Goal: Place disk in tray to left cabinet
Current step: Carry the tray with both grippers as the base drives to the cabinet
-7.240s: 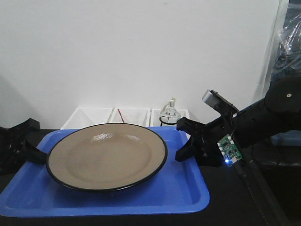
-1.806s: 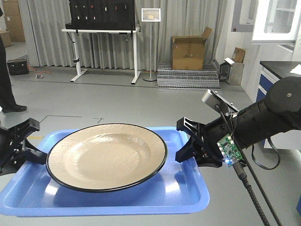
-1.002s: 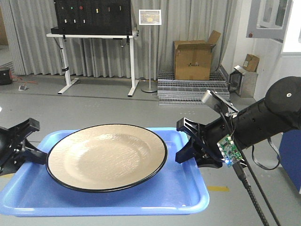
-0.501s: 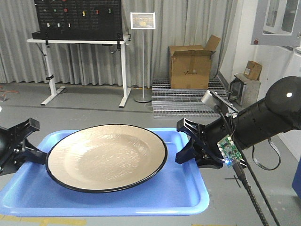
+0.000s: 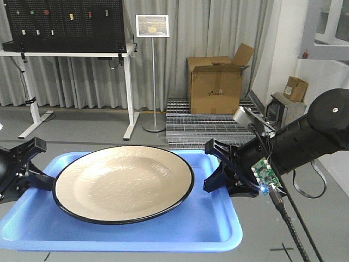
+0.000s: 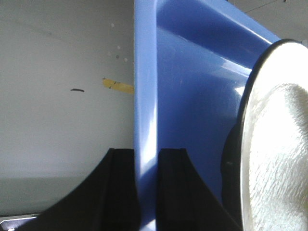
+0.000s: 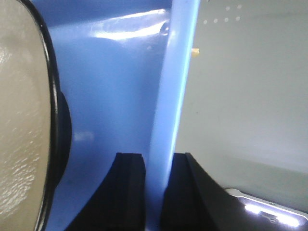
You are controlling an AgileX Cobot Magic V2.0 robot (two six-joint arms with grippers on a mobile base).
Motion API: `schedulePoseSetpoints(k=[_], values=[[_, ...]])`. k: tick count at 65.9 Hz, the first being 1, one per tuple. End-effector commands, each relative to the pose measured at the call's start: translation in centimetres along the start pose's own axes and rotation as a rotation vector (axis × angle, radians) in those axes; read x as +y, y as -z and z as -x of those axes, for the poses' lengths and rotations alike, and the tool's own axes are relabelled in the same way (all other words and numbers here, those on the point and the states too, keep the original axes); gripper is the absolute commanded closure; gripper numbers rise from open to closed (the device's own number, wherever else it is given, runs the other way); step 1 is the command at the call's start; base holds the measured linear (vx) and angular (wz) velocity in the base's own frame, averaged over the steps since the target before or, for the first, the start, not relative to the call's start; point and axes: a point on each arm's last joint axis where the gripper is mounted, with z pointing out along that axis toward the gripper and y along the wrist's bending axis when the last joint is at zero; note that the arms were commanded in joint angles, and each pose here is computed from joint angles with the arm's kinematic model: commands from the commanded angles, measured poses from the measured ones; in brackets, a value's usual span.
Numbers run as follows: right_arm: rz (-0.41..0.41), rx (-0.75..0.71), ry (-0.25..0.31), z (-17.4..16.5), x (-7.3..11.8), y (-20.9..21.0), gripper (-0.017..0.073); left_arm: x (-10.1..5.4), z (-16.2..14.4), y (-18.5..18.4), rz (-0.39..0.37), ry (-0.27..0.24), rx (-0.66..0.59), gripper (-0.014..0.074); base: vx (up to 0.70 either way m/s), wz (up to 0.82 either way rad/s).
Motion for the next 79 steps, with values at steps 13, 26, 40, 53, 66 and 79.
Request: schedulePoseSetpoints(k=[13, 26, 40, 53, 66, 79], values=[[0.263, -0.049, -0.031, -0.54, 4.89, 2.71, 0.0564, -4.27, -0.70, 1.82, -0.240, 0.043, -0.007, 0.0594, 0.67, 0.00], [0.263, -0.049, -0.031, -0.54, 4.89, 2.71, 0.0564, -4.27, -0.70, 1.82, -0.240, 0.043, -0.007, 0.0594, 0.66, 0.02], [0.263, -0.050, -0.031, -0.53, 4.89, 2.71, 0.0564, -4.27, -0.70, 1.82, -0.240, 0.043, -0.007, 0.0594, 0.65, 0.02], [0.263, -0.048, -0.030, -0.54, 4.89, 2.71, 0.0564, -4.27, -0.70, 1.82, -0.240, 0.043, -0.007, 0.0594, 0.64, 0.00], [0.263, -0.048, -0.030, -0.54, 4.89, 2.71, 0.0564, -4.27, -0.70, 1.82, -0.240, 0.043, -0.007, 0.0594, 0.62, 0.00], [0.263, -0.048, -0.030, -0.54, 4.89, 2.71, 0.0564, -4.27, -0.70, 1.82, -0.240, 0.043, -0.007, 0.0594, 0.61, 0.02]])
